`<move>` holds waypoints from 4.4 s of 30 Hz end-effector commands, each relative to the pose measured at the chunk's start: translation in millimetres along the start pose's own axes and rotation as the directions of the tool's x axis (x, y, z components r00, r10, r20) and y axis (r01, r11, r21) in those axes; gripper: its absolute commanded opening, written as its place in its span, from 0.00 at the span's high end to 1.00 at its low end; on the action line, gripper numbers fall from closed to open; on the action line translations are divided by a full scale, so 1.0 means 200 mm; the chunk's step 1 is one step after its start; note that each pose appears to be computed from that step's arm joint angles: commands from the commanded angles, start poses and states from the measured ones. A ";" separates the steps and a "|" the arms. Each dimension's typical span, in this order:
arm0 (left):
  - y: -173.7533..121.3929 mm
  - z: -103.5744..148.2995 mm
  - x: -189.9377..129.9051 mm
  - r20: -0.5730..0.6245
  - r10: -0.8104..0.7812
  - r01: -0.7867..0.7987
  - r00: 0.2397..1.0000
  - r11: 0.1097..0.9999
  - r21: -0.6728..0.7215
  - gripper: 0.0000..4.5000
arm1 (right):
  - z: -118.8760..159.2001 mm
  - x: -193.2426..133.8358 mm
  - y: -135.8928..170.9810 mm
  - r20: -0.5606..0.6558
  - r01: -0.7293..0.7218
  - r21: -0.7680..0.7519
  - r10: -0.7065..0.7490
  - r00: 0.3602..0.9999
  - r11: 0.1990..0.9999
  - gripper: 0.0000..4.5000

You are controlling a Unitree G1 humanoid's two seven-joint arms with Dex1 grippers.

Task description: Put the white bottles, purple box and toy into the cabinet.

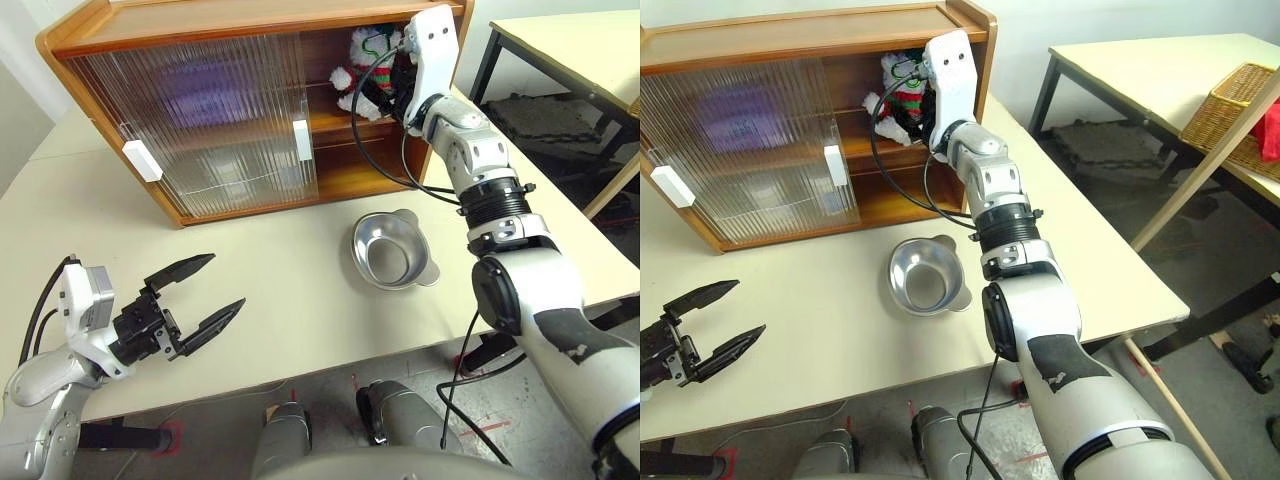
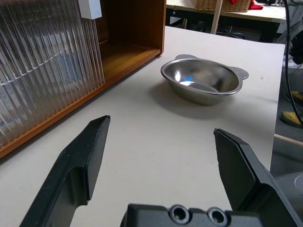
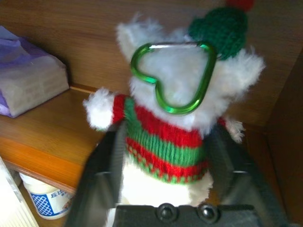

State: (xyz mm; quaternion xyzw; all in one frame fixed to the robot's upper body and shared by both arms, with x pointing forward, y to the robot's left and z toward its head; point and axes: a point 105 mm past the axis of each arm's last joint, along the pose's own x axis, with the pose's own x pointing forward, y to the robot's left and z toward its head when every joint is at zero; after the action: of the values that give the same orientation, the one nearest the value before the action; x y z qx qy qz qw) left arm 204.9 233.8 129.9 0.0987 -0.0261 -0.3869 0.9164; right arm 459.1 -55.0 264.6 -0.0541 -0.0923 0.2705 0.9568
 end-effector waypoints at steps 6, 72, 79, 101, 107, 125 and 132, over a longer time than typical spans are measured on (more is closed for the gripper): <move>0.01 0.01 -0.01 -0.005 -0.008 0.008 1.000 1.000 0.007 0.00 | 0.04 -0.01 -0.04 0.023 0.019 -0.038 -0.018 1.000 0.999 0.01; 0.03 0.00 -0.02 -0.005 -0.009 0.009 1.000 1.000 0.005 0.00 | -0.52 -1.11 0.06 -0.690 -0.268 0.494 0.561 0.458 0.827 0.01; 0.04 -0.01 -0.02 -0.007 -0.010 0.010 1.000 1.000 0.010 0.00 | -0.56 -1.15 0.09 -0.660 -0.199 0.588 0.606 0.444 0.784 0.01; 0.11 0.18 -0.01 0.253 0.096 -0.090 0.963 0.995 -0.033 0.00 | -0.66 -1.18 0.15 -0.595 -0.087 0.708 0.658 0.461 0.701 0.05; 0.12 0.18 -0.01 0.263 0.121 -0.112 0.957 0.993 -0.046 0.00 | -0.65 -1.19 0.17 -0.574 -0.082 0.735 0.682 0.452 0.673 0.46; 0.14 0.14 -0.04 0.242 0.132 -0.127 0.961 0.991 -0.038 0.00 | -0.57 -1.14 0.17 -0.462 -0.097 0.802 0.715 0.525 0.589 1.00; 0.14 0.13 -0.03 0.246 0.130 -0.126 0.961 0.991 -0.035 0.00 | -0.47 -1.05 0.16 -0.291 -0.100 0.889 0.719 0.631 0.447 1.00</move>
State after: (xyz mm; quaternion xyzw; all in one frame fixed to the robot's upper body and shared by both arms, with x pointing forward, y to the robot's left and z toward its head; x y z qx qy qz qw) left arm 217.5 251.3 165.8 0.0351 -0.1486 -0.3391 0.9283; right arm 284.5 -141.7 129.1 0.2598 0.4016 0.4865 0.7311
